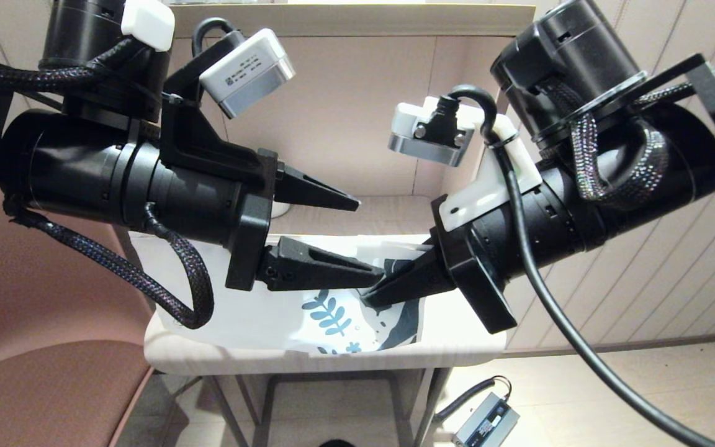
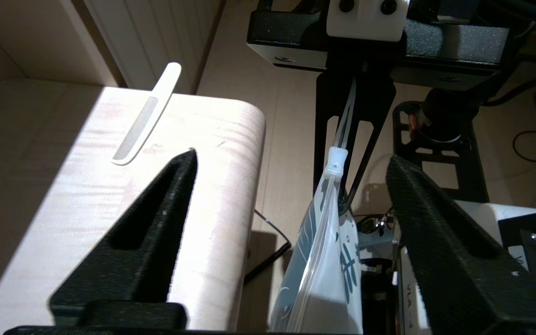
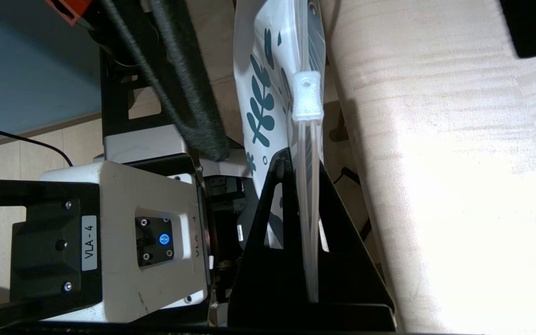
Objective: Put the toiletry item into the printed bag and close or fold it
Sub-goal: Open the storage bag
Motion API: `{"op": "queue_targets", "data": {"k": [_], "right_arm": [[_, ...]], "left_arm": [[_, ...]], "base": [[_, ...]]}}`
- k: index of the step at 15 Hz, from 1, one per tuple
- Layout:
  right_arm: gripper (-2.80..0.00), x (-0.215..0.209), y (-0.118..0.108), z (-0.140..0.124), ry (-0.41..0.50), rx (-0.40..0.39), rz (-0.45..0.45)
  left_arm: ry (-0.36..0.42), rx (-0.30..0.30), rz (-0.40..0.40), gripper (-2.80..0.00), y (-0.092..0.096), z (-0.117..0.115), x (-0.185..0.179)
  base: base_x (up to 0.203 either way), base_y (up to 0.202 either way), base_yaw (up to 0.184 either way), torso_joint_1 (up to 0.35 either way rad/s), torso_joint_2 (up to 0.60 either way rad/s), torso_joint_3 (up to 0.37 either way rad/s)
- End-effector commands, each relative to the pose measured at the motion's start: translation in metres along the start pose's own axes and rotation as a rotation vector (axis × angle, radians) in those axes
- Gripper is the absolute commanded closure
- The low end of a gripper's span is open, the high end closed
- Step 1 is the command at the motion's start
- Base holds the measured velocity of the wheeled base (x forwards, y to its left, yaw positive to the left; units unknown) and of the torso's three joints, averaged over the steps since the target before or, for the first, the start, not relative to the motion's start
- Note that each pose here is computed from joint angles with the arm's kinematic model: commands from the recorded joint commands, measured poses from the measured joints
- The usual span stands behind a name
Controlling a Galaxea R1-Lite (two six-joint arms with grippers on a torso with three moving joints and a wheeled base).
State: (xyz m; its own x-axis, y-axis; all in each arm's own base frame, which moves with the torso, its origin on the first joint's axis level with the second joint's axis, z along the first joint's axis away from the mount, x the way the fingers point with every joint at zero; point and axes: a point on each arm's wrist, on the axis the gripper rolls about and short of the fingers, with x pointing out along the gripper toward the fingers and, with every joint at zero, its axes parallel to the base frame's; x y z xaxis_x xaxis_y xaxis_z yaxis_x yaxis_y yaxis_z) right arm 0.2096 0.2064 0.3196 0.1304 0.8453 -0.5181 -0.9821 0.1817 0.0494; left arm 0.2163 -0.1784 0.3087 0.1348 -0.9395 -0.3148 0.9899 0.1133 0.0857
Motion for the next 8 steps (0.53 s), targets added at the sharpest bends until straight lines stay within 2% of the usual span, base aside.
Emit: {"op": "queue_targets", "data": {"k": [1, 8], "right_arm": [[0.0, 0.0008, 0.0003, -0.0007, 0.004, 0.001, 0.006], [0.0, 0.0036, -0.0011, -0.0021, 0.012, 0.005, 0.007]], "left_arm": [[0.002, -0.001, -0.005, 0.0, -0.0001, -0.0011, 0.0004], [0.01, -0.011, -0.011, 0.0, 0.0013, -0.0043, 0.0032]], "base": [[0.0, 0.0, 0.0, 0.0, 0.0, 0.0], [0.0, 0.0, 0.0, 0.0, 0.0, 0.0]]}}
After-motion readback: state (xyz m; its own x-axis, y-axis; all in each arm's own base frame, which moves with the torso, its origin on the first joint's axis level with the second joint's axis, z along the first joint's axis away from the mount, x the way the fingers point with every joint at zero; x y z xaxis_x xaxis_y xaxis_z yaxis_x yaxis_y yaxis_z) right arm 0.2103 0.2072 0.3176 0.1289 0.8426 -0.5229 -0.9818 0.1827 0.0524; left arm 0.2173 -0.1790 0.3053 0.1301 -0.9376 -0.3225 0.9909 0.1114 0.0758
